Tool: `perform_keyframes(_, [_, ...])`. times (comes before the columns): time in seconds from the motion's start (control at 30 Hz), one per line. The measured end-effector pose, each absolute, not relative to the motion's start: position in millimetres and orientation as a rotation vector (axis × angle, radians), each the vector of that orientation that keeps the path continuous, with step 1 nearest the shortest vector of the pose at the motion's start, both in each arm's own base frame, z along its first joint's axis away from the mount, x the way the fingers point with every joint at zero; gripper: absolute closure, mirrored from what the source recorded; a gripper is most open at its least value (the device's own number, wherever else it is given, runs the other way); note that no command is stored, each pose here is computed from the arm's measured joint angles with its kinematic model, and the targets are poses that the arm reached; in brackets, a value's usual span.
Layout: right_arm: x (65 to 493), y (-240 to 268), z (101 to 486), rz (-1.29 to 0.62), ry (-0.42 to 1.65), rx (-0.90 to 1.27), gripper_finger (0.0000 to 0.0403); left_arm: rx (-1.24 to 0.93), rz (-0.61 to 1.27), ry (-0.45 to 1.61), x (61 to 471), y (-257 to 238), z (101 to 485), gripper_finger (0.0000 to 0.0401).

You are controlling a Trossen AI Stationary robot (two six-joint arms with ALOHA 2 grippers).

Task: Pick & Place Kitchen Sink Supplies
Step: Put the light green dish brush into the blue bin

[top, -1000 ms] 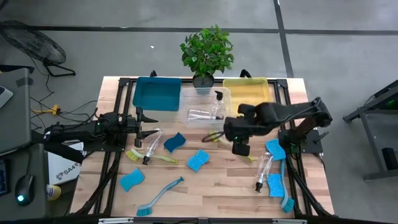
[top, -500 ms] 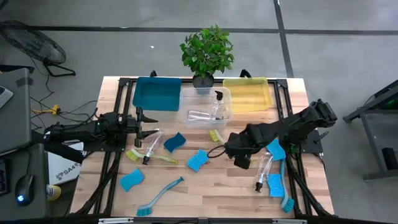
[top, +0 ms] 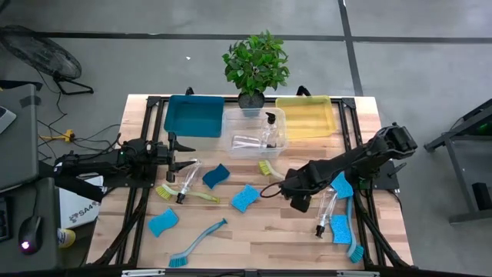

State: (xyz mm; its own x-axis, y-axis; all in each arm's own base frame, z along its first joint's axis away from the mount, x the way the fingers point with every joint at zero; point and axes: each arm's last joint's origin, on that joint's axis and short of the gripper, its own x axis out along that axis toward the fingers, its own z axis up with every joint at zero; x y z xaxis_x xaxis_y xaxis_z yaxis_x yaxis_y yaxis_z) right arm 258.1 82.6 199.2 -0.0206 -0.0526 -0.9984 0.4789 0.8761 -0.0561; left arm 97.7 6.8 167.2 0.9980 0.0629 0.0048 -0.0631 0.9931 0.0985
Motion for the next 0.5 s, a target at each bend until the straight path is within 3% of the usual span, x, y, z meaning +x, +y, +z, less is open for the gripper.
perform_keyframes(0.2, [248,81,177,-0.501,1.564,0.448,0.0177,0.099,0.063,-0.002,98,7,167,0.0199])
perform_keyframes(0.5, [241,79,150,-0.481,1.536,0.506,0.0191,0.099,0.063,-0.001,98,7,167,0.0199])
